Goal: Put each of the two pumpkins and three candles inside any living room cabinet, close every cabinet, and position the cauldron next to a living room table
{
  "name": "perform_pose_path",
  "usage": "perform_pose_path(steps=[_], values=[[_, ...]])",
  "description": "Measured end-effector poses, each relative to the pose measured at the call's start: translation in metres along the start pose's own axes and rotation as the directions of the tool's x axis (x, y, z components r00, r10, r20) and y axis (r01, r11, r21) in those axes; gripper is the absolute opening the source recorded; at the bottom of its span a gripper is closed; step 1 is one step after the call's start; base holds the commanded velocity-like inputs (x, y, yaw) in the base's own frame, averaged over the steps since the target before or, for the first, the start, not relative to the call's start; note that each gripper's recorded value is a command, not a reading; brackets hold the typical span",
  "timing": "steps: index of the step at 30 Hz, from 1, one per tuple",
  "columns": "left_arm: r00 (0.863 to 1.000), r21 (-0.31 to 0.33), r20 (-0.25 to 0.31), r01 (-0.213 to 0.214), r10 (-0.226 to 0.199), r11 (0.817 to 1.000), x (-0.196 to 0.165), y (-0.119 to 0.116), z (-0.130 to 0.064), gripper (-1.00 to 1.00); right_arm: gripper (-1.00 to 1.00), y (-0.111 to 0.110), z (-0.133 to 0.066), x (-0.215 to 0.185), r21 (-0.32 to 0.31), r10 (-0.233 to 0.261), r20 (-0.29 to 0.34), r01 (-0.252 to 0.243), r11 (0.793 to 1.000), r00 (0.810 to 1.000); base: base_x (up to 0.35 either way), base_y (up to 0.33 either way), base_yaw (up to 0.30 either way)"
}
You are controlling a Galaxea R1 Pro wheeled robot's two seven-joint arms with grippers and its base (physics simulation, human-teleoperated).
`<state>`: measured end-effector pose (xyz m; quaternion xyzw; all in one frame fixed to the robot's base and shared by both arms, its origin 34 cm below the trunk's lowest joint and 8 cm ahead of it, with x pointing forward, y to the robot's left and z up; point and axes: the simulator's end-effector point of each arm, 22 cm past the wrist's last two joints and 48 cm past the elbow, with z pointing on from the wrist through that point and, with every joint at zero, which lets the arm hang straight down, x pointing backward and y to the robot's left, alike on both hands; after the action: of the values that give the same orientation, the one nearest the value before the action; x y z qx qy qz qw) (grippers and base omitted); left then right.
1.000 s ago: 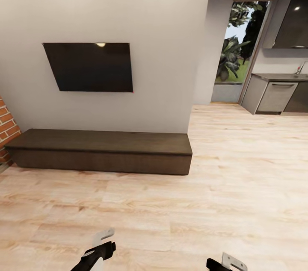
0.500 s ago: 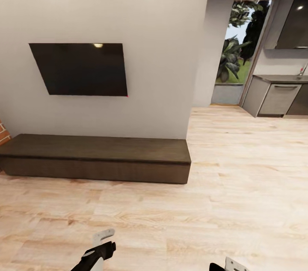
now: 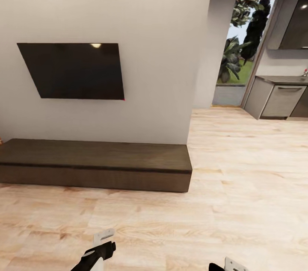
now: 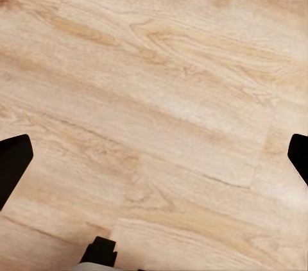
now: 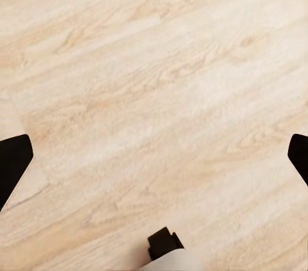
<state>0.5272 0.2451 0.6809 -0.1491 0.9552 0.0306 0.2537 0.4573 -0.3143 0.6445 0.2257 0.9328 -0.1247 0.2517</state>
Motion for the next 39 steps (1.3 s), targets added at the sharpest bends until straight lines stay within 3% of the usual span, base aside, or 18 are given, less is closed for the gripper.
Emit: perform_pose_path(steps=[39], values=[[1.0,-0.001,0.001,0.002,-0.002,1.0,-0.0001,-0.0003,0.0,1.0,1.0,0.0004,-0.0001,0.0003,0.0,0.0,-0.001,0.0,1.0,1.0,0.234,0.0,0.0]])
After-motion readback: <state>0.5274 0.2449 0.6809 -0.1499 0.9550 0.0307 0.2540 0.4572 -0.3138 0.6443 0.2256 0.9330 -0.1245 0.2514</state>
